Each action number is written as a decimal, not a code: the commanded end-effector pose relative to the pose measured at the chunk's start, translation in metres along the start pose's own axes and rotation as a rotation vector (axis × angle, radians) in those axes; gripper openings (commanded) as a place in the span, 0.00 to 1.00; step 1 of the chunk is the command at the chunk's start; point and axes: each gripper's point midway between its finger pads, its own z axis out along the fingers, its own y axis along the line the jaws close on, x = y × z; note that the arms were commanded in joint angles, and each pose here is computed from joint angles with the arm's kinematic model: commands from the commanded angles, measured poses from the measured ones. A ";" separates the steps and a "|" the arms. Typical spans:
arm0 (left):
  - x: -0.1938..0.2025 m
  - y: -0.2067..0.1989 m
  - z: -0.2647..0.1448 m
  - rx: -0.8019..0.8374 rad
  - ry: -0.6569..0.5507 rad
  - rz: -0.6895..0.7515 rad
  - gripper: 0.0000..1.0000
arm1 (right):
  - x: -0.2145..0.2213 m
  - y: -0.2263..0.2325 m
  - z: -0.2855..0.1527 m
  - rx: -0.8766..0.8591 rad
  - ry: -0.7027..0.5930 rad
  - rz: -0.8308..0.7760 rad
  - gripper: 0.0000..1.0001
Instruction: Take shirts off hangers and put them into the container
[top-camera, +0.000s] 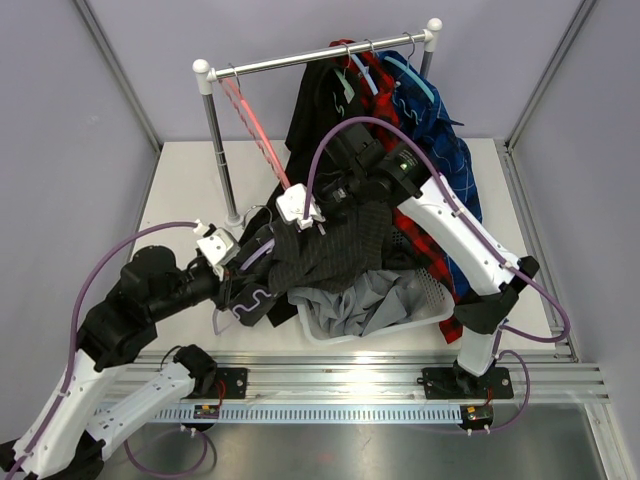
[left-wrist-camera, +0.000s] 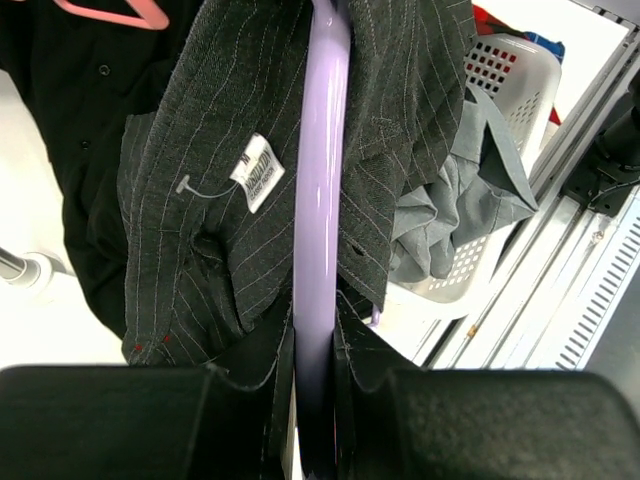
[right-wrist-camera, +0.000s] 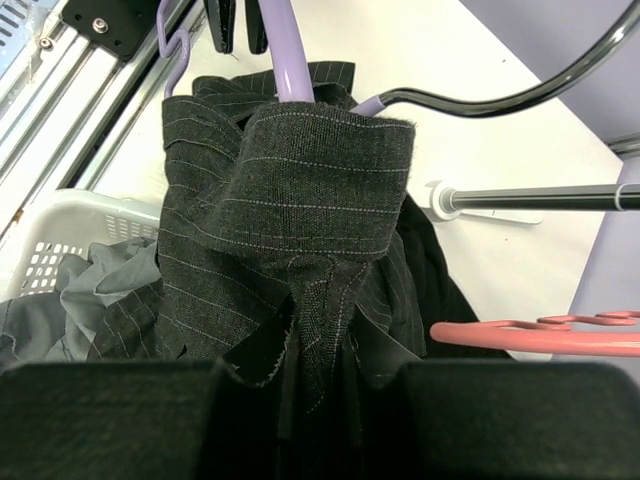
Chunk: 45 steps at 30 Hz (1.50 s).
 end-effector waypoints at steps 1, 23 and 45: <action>-0.005 -0.007 0.001 0.042 -0.036 0.003 0.00 | -0.033 0.010 -0.016 -0.006 -0.115 -0.050 0.03; 0.002 -0.008 0.002 -0.008 -0.084 -0.237 0.00 | -0.014 0.002 -0.005 0.066 -0.068 0.112 0.36; 0.004 -0.004 0.010 -0.057 -0.120 -0.505 0.00 | -0.051 -0.027 -0.061 0.387 -0.143 0.532 0.84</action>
